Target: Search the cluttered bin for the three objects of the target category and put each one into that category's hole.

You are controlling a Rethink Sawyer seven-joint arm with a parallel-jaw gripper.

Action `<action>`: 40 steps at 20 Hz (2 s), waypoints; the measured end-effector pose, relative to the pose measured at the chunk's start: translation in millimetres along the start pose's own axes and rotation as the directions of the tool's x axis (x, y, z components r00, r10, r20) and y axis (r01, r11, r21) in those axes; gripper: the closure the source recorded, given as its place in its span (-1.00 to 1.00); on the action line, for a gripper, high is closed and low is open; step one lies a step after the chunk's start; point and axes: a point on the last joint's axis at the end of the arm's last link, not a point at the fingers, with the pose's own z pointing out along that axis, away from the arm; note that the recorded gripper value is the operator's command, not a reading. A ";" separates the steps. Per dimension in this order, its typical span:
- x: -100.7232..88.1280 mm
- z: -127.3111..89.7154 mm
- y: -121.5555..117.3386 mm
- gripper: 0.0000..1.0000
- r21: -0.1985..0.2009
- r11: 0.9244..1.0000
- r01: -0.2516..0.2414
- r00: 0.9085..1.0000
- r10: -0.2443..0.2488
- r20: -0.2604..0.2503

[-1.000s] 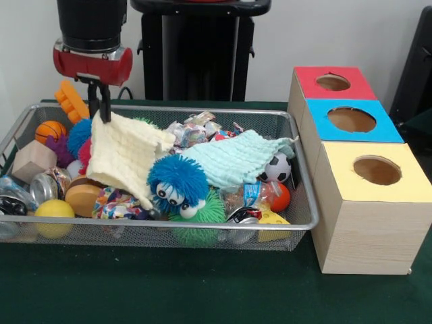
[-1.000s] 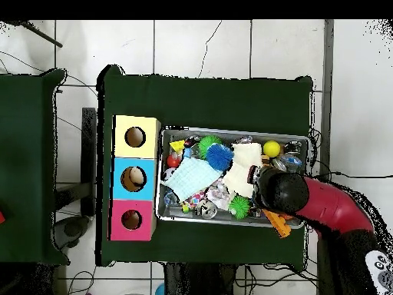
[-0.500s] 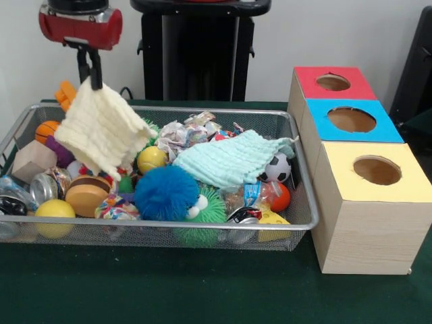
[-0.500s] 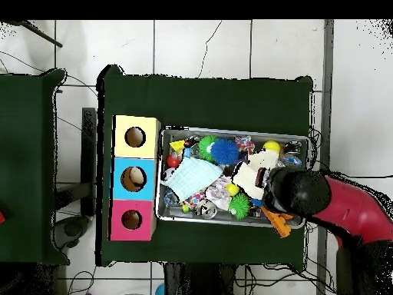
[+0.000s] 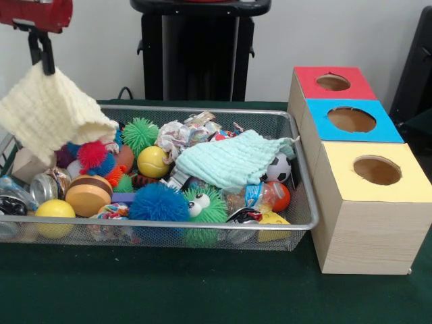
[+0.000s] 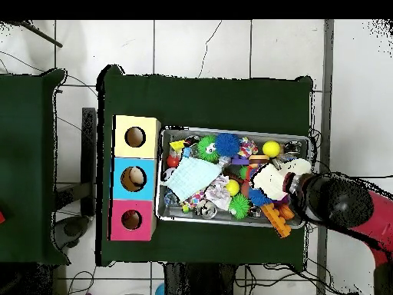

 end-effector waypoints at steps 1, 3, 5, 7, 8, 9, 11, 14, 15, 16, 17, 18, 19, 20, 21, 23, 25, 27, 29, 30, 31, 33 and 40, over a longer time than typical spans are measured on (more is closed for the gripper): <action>0.2 0.4 -5.1 1.00 0.000 1.000 0.001 1.000 -0.001 0.001; 0.5 1.1 -15.4 1.00 0.001 1.000 0.003 1.000 -0.003 0.003; 1.0 1.8 -23.8 1.00 0.001 1.000 0.008 1.000 -0.008 0.004; 1.6 2.4 -28.8 1.00 0.001 1.000 0.015 1.000 -0.015 0.002; 1.5 2.6 -30.8 1.00 0.000 1.000 0.020 1.000 -0.020 0.002; 1.4 2.8 -32.7 1.00 -0.001 1.000 0.025 1.000 -0.025 0.002; 0.6 3.6 -34.3 1.00 -0.003 0.999 0.044 0.999 -0.044 0.003; 0.1 3.9 -33.2 1.00 -0.005 0.999 0.053 0.999 -0.053 0.001; -0.4 3.9 -32.5 1.00 -0.006 0.998 0.058 0.998 -0.058 0.001; -0.9 3.8 -31.7 1.00 -0.006 0.998 0.065 0.998 -0.065 0.001; -1.4 4.0 -30.6 1.00 -0.005 0.997 0.072 0.997 -0.072 0.002; -1.7 4.1 -30.0 1.00 -0.004 0.997 0.077 0.997 -0.077 0.003; -3.3 4.3 -25.1 -1.00 -0.002 0.995 0.097 0.995 -0.097 0.008; -3.6 4.2 -24.7 -1.00 -0.002 0.995 0.099 0.995 -0.099 0.009; -3.8 4.2 -24.2 -1.00 -0.002 0.995 0.100 0.995 -0.100 0.010; -4.9 3.9 -21.7 -1.00 -0.004 0.994 0.106 0.994 -0.106 0.012; -6.2 3.4 -19.2 -1.00 -0.006 0.994 0.111 0.994 -0.111 0.015; -7.0 3.1 -17.6 -1.00 -0.007 0.993 0.115 0.993 -0.115 0.017; -7.5 2.9 -16.4 -1.00 -0.008 0.993 0.117 0.993 -0.117 0.018; -7.6 2.9 -16.1 -1.00 -0.008 0.993 0.118 0.993 -0.118 0.018; -8.0 2.8 -14.6 -1.00 -0.009 0.993 0.121 0.993 -0.120 0.019; -8.4 2.7 -11.4 -1.00 -0.009 0.992 0.126 0.992 -0.125 0.019; -10.4 2.8 23.8 -1.00 -0.007 0.984 0.180 0.984 -0.180 0.016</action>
